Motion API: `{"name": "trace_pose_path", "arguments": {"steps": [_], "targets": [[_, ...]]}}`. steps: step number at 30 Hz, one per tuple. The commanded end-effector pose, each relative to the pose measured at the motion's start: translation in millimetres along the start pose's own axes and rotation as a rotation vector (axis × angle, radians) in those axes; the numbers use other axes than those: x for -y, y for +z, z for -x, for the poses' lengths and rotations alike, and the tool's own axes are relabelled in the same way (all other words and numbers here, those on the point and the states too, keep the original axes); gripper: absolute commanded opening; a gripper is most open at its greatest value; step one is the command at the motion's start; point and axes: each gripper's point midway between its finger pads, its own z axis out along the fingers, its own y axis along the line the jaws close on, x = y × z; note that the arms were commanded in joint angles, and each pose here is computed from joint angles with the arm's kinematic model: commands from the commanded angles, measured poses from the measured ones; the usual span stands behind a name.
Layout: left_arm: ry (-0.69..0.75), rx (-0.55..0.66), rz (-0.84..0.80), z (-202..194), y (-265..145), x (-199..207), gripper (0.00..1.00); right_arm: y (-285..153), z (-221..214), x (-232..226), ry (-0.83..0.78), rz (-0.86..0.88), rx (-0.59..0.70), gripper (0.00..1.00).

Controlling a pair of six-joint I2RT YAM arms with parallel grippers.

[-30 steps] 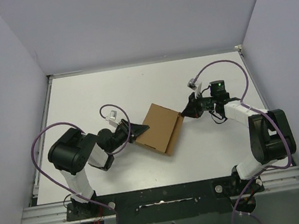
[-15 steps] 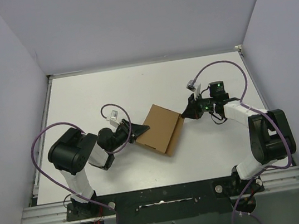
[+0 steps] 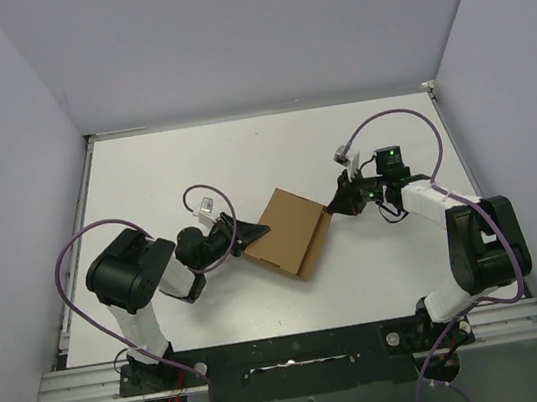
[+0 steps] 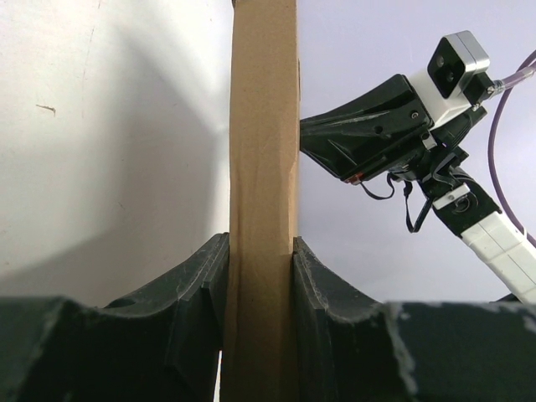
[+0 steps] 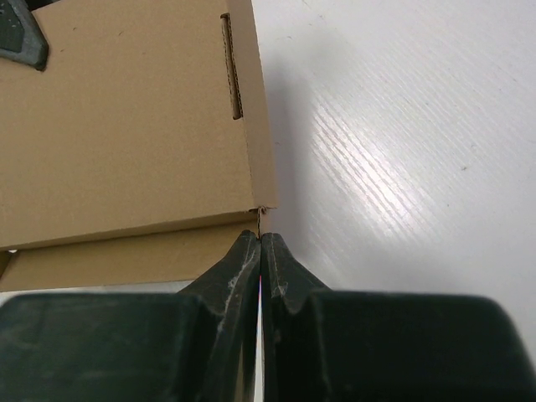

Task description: Fold the paper box

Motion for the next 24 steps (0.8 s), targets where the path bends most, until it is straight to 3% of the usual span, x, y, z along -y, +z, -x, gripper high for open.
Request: {"name": "trace_pose_path", "arguments": {"steps": [1, 24], "targets": [[0.029, 0.075, -0.05, 23.8, 7.5, 18.1, 0.06, -3.2, 24.7, -18.2, -0.056, 0.063, 0.038, 0.0], [-0.007, 0.054, -0.035, 24.9, 9.4, 15.0, 0.05, -2.8, 23.8, -24.5, -0.073, 0.092, 0.029, 0.0]]}}
